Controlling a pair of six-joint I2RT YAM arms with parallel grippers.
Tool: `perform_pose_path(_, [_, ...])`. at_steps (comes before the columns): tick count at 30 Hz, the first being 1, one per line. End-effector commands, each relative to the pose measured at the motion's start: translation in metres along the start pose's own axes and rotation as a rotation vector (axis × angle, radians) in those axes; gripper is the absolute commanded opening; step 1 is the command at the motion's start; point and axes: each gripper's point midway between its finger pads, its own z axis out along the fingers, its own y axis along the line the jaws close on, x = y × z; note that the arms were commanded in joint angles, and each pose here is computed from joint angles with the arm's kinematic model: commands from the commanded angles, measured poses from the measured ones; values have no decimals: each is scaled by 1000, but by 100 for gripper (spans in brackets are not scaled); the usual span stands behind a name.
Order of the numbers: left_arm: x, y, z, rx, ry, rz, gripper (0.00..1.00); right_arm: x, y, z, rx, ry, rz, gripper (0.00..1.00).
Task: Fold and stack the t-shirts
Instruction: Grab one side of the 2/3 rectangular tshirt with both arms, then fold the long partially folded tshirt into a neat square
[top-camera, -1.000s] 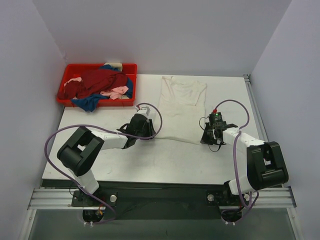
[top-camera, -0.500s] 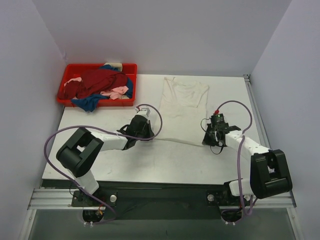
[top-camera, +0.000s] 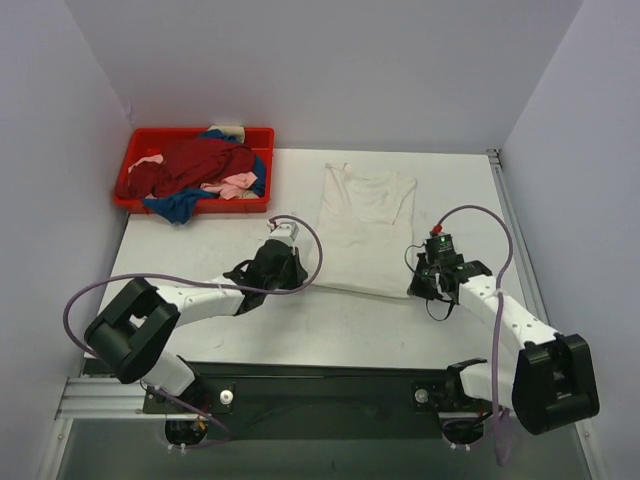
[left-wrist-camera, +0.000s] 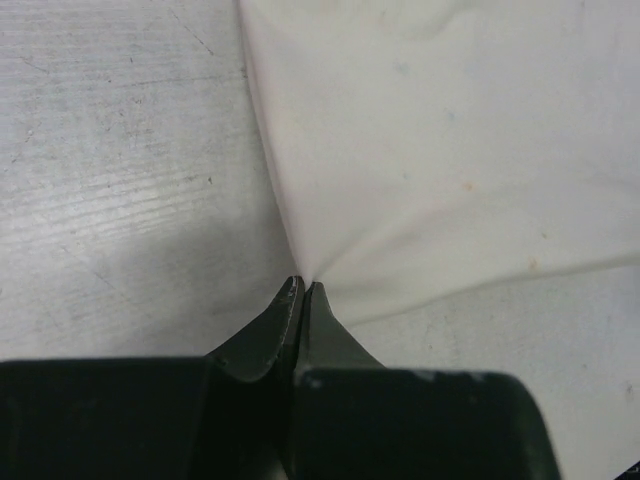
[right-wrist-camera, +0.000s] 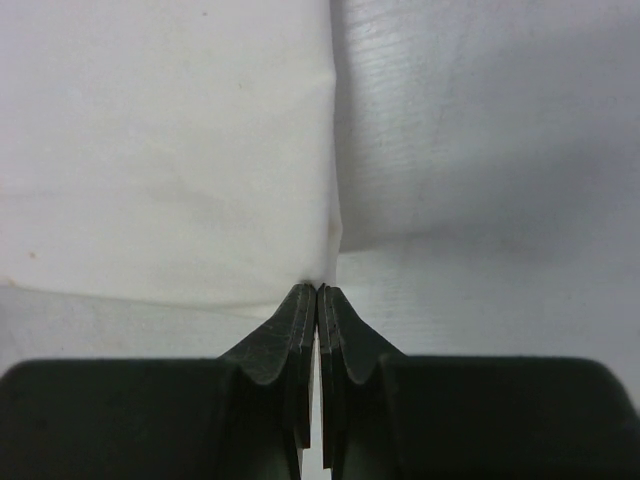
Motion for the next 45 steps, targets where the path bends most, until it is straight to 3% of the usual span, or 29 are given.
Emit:
perform_pose_path(1, [-13, 1, -23, -33, -69, 9, 0, 12, -10, -22, 60, -3, -29, 0])
perform_pose_path(15, [-16, -31, -117, 10, -164, 56, 0, 14, -3, -95, -11, -155, -63, 0])
perform_pose_path(22, [-36, -55, -147, 67, -223, 67, 0, -19, 7, -136, -41, -280, -91, 0])
perform_pose_path(33, [-74, -74, -118, 82, -243, 95, 0, -92, 29, -122, 16, -293, -91, 0])
perform_pose_path(45, [-126, -53, -68, 123, -239, 32, 0, -167, 46, -105, 45, -303, -84, 0])
